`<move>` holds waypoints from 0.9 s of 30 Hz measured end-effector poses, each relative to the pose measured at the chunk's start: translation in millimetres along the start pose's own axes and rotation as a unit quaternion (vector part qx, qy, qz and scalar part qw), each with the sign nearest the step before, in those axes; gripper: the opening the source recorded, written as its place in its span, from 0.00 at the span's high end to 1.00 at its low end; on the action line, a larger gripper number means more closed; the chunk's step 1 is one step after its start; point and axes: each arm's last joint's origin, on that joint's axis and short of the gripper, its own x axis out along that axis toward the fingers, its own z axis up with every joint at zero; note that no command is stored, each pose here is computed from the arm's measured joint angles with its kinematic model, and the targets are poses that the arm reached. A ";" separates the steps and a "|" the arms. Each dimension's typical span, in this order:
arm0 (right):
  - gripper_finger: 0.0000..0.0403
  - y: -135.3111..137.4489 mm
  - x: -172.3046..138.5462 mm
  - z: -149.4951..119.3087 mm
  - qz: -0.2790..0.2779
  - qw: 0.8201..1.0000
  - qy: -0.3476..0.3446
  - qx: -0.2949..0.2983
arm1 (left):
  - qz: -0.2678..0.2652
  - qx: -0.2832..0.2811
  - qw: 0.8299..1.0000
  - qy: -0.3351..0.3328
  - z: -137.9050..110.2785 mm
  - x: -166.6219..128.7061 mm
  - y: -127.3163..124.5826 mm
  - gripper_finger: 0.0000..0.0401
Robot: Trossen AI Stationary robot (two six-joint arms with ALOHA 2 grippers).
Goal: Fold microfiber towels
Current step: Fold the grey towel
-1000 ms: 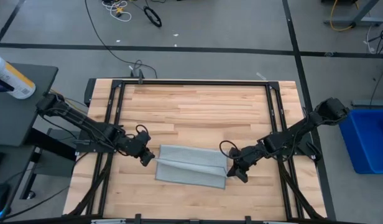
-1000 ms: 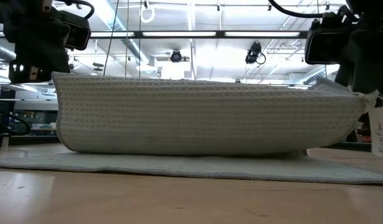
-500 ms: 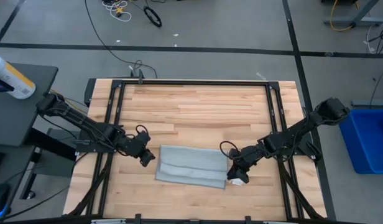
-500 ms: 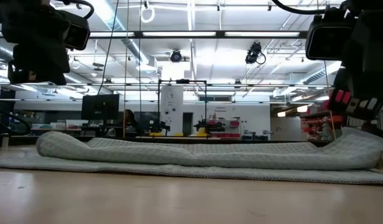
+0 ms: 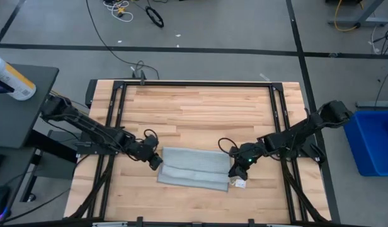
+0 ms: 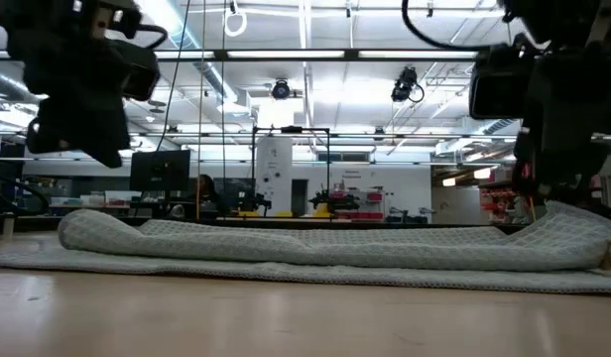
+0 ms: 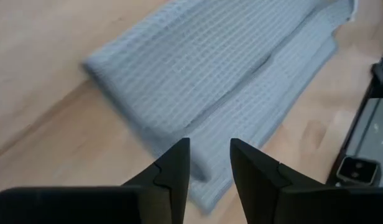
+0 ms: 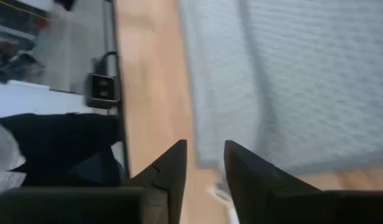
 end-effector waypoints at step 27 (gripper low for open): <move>0.63 -8.3 -2.3 3.3 -0.013 0.999 0.015 0.026 | -0.007 0.001 1.000 0.005 13.8 19.9 1.3 0.69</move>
